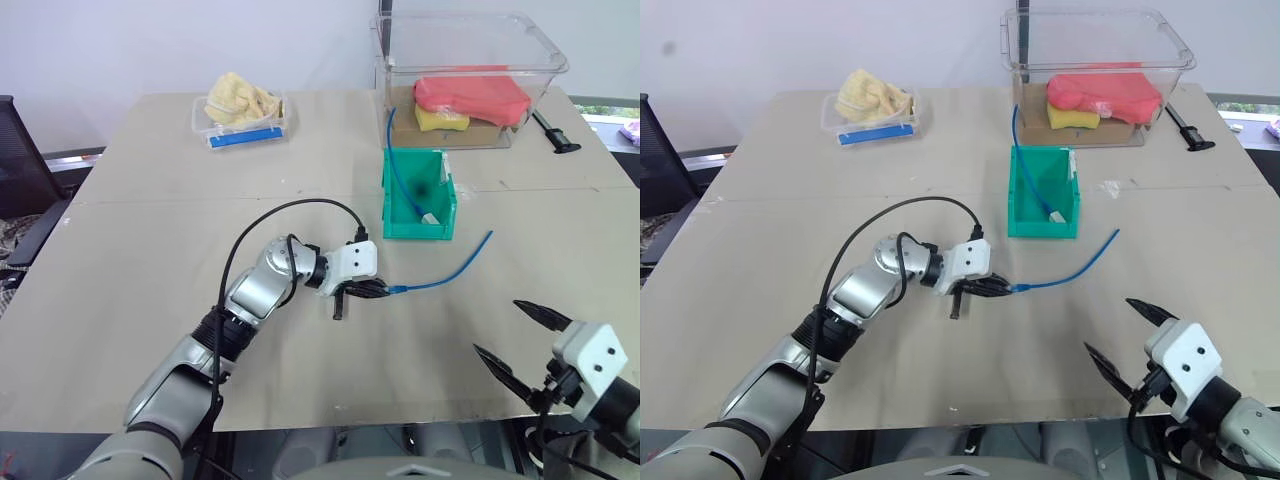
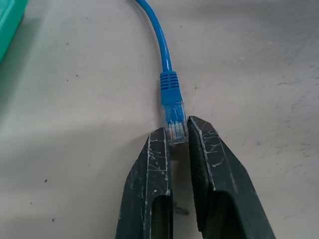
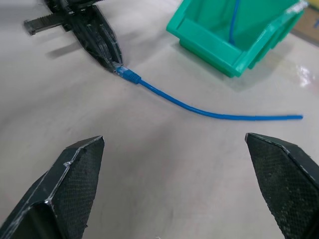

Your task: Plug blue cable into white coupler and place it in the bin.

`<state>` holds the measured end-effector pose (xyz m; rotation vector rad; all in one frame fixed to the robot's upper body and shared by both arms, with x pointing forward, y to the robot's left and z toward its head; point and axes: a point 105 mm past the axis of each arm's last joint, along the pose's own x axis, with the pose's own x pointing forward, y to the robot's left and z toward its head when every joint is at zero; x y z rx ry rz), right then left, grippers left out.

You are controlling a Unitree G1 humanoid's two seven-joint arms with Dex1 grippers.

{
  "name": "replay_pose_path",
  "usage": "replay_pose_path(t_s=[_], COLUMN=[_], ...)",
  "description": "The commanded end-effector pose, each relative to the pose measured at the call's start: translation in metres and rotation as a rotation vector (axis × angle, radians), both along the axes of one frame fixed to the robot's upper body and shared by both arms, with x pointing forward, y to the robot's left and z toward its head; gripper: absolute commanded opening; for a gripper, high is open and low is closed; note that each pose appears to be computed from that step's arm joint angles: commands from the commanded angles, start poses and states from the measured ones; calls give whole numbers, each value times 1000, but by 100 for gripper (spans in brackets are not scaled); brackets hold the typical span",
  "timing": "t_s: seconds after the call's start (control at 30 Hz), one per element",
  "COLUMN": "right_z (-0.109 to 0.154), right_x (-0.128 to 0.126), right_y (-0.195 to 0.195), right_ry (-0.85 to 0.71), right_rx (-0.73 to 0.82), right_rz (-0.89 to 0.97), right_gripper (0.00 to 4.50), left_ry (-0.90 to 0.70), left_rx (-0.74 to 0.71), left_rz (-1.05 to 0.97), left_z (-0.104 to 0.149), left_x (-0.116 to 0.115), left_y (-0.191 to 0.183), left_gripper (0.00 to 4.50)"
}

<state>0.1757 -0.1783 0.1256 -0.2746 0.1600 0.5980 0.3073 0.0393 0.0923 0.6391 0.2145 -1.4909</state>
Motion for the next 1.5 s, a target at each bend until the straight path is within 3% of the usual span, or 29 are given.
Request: replay_pose_path(t_s=[0.03,0.17,0.27,0.33,0.53,0.67,1.17,1.27,1.4,1.43,1.5], right_z=[3,3,14,24,47,51,70,68,68,68,67], right_x=[9,34,50,62,89,99,105,105,104,104,103], right_y=[22,38,55,67,92,104,113,114,114,114,115], right_ry=[94,153,161,155,172,189,181,193,201,203,208], right_rx=[276,483,597,672,788,772,841,835,839,839,840], right_rz=[-57,-133,-97,-77,-5,48,130,133,135,137,141], right_gripper=[450,450,371,280,280,280,280,200,39,12,12], left_ry=[-168,-319,-426,-503,-606,-622,-602,-599,-596,-595,-594], left_rx=[-206,-362,-397,-409,-420,-426,-425,-430,-430,-429,-429], left_rz=[-17,45,75,88,117,114,89,83,78,77,76], left_z=[44,74,84,89,95,97,95,95,94,94,94], left_x=[3,8,8,7,7,5,-4,-6,-8,-8,-9], left_y=[-2,10,18,21,26,24,20,19,19,19,19], left_gripper=[4,4,0,0,0,0,0,0,0,0,0])
